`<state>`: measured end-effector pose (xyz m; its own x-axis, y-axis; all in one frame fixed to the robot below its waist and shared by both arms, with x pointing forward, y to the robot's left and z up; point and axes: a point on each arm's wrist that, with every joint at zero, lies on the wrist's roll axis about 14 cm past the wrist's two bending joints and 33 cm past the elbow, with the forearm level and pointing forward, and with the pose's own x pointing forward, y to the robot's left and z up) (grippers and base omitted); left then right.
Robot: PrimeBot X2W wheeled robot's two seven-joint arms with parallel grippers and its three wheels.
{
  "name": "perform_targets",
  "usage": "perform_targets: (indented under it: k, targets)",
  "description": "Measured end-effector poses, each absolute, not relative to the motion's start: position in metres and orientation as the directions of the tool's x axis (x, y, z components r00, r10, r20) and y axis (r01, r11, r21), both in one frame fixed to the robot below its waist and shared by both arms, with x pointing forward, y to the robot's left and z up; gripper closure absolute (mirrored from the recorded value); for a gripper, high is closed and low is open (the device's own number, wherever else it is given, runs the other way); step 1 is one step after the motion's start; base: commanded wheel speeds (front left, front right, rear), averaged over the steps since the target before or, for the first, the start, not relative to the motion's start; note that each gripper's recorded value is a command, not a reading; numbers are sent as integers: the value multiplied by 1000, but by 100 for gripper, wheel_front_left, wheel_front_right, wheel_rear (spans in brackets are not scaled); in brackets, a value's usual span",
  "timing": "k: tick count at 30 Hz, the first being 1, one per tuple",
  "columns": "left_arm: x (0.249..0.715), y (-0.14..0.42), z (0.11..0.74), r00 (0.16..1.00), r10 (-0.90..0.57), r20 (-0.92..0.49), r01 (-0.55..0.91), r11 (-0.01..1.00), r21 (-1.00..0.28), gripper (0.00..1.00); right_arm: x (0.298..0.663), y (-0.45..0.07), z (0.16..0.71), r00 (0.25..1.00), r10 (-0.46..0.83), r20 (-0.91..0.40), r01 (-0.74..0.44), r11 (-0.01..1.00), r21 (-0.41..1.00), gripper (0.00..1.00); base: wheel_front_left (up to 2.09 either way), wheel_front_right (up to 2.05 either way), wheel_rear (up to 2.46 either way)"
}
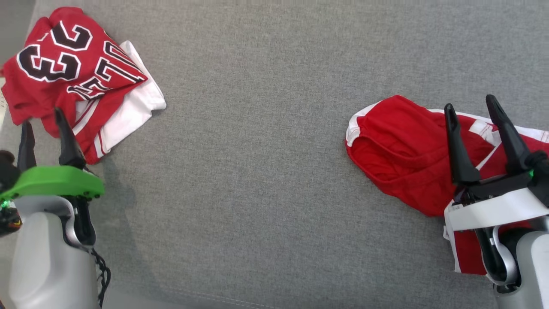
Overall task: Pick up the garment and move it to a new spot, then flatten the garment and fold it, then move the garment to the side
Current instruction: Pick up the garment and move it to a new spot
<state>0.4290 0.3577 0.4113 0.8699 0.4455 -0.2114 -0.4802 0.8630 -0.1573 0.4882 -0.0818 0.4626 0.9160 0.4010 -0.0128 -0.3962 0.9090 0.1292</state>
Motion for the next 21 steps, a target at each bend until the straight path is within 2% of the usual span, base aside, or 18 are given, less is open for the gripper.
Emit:
perform_targets:
  k: [9,14,21]
  targets:
    - [404,312,466,932,361,-37,-363,925,-111,0,462,-85,489,928,372,31,-373,918,137,0,0,0,0]
    - [412,258,495,978,203,53,-196,974,-113,0,448,-97,498,941,336,39,-338,932,130,0,0,0,0]
    - [415,191,496,998,16,59,-9,994,-108,0,426,-115,499,959,282,26,-283,950,130,0,0,0,0]
